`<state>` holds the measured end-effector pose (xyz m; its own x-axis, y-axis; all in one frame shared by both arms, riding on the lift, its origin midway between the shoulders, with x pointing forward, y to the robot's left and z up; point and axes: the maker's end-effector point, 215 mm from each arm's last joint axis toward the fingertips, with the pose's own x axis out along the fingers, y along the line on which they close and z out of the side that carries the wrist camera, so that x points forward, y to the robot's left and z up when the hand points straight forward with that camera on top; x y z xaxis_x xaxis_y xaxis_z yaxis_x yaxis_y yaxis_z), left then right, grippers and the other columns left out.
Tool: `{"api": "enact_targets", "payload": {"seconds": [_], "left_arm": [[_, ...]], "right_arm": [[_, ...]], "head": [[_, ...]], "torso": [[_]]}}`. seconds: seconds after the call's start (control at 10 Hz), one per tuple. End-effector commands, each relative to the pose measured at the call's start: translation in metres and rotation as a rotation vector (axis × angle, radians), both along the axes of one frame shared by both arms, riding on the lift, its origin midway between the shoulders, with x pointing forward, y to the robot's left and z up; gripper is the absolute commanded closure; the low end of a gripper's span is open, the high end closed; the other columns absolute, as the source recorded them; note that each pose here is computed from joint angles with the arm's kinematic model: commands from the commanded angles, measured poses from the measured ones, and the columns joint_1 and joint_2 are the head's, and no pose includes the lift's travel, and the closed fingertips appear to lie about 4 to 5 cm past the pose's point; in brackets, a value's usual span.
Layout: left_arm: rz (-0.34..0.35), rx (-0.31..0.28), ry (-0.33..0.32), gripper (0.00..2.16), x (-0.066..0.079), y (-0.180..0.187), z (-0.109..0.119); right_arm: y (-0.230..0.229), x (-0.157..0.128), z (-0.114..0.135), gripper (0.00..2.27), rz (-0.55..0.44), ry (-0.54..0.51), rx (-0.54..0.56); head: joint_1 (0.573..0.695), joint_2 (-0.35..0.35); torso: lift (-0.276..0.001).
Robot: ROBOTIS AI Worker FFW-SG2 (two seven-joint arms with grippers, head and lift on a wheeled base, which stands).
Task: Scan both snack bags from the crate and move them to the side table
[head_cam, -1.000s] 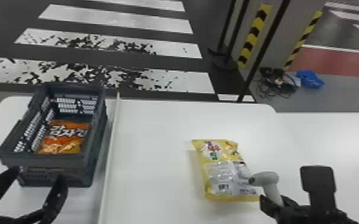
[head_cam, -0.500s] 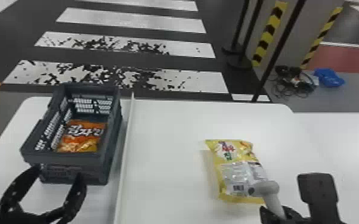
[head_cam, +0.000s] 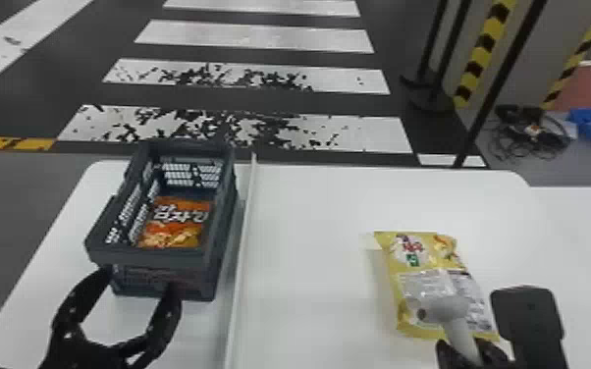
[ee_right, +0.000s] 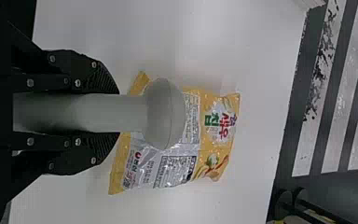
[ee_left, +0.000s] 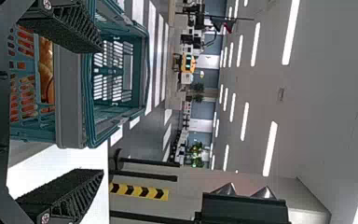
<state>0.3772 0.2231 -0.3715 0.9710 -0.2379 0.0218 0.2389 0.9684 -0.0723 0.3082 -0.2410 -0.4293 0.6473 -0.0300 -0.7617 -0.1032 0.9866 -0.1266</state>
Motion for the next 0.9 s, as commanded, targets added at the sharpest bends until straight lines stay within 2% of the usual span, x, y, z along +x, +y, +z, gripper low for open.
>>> {"api": "enact_targets", "payload": {"seconds": [0.0,0.8], "left_arm": [[0.0,0.001,0.002,0.08,0.0004,0.0002,-0.0009],[0.003,0.0,0.001,0.08,0.001,0.001,-0.0009]], "right_arm": [[0.0044,0.0022,-0.0016,2.25,0.007,0.0,0.002],[0.0029,0.0074,-0.0078,2.25,0.007,-0.008,-0.009]], "head": [[0.695,-0.032],[0.695,-0.023]], "torso": [[-0.099],[-0.099]]}}
